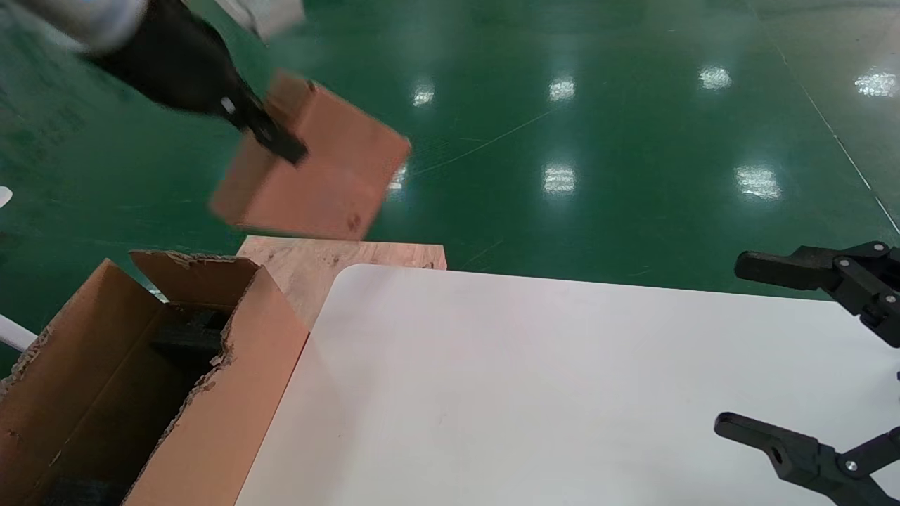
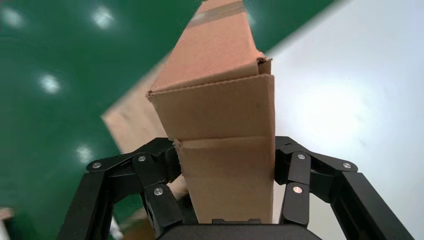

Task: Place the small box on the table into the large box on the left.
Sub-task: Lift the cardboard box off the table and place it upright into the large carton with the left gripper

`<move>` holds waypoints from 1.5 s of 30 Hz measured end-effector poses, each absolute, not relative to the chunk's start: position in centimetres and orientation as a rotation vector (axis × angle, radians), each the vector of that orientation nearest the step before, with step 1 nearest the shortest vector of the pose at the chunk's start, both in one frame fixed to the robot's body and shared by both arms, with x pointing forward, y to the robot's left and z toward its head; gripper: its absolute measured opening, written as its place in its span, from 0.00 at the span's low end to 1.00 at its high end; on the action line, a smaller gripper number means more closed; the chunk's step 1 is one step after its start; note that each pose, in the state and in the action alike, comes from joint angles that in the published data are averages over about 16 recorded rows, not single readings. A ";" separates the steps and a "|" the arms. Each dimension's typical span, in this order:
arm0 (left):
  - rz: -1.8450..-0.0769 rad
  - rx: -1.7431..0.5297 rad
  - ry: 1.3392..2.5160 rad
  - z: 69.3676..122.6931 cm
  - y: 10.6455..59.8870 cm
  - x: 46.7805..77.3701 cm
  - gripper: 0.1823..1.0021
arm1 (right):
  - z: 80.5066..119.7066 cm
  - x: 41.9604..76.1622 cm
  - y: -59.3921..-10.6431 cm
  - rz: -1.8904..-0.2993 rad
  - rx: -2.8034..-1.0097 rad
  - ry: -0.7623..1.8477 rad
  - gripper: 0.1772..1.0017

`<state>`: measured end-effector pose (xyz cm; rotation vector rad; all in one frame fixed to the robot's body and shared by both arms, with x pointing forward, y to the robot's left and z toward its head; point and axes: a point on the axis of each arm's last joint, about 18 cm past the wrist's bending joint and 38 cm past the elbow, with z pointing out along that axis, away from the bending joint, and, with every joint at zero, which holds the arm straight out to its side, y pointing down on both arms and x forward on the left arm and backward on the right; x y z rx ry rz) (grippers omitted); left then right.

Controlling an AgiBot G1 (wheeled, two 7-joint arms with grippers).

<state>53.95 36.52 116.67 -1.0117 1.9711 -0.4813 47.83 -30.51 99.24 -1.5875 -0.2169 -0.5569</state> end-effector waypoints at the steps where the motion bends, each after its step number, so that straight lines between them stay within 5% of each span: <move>1: -0.490 -1.000 1.945 117.6 37.2 53.5 0.17 | 99.2 47.8 -30.5 -0.557 -1.588 -0.217 1.00; 12: -0.539 -0.860 1.752 124.1 45.4 46.1 0.15 | 99.2 47.8 -30.5 -0.557 -1.588 -0.217 1.00; 21: -0.552 -0.839 1.690 123.2 52.3 40.7 0.14 | 99.2 47.8 -30.5 -0.557 -1.588 -0.217 1.00; 31: -0.450 -1.073 1.831 115.4 56.8 41.8 0.13 | 99.2 47.8 -30.5 -0.557 -1.588 -0.217 1.00; 45: -0.319 -1.271 2.061 106.5 55.5 44.2 0.12 | 99.2 47.8 -30.5 -0.557 -1.588 -0.217 1.00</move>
